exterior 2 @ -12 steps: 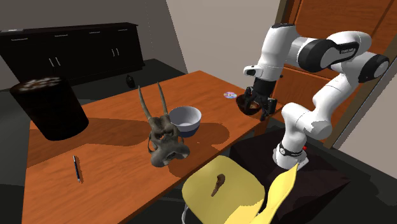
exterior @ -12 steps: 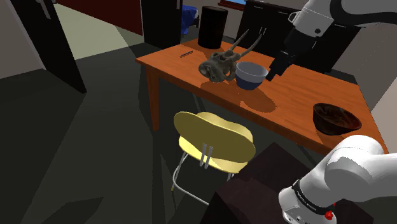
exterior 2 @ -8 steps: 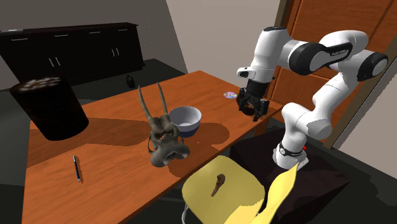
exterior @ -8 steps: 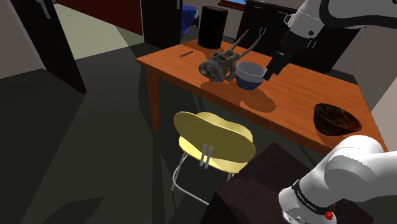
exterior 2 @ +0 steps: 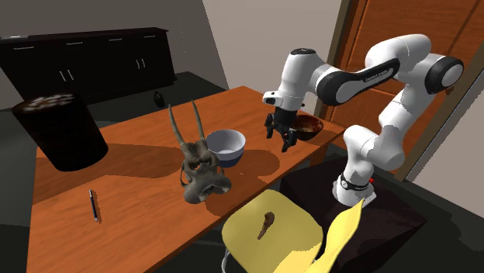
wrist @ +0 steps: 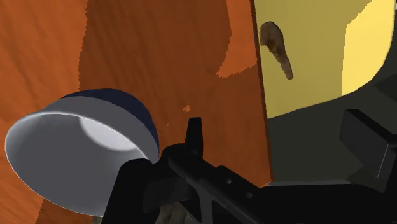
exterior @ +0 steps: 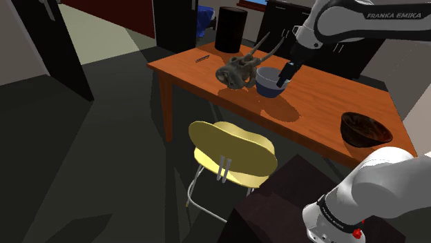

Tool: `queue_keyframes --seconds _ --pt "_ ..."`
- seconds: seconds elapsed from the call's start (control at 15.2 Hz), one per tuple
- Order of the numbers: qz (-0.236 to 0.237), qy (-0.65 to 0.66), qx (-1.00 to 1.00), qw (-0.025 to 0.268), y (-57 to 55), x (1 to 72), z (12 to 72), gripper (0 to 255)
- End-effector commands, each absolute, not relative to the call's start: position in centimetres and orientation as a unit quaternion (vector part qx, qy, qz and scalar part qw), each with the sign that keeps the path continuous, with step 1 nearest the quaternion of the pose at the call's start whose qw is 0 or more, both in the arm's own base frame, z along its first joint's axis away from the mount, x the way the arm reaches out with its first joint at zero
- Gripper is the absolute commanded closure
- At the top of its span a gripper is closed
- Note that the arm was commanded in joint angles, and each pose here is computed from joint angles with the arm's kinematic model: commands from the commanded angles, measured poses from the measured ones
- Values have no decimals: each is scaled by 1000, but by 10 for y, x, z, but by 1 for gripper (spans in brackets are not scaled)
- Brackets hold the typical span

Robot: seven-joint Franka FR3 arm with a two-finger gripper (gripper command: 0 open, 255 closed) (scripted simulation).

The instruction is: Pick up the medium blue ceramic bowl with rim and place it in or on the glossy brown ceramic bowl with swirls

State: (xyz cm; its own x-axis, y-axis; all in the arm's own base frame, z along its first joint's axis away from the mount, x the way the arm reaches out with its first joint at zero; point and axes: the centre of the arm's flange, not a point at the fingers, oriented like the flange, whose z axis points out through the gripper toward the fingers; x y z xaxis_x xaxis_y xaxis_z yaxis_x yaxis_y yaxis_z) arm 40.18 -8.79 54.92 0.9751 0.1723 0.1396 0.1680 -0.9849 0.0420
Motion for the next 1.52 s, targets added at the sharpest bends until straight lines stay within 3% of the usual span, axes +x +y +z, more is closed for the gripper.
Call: queue_keyframes --seconds 0.0,0.73,1.45 --pt "72 96 992 24 -103 421 536 0" --pt "73 146 984 70 -175 520 483 0" --pt "73 146 984 70 -179 527 444 0"
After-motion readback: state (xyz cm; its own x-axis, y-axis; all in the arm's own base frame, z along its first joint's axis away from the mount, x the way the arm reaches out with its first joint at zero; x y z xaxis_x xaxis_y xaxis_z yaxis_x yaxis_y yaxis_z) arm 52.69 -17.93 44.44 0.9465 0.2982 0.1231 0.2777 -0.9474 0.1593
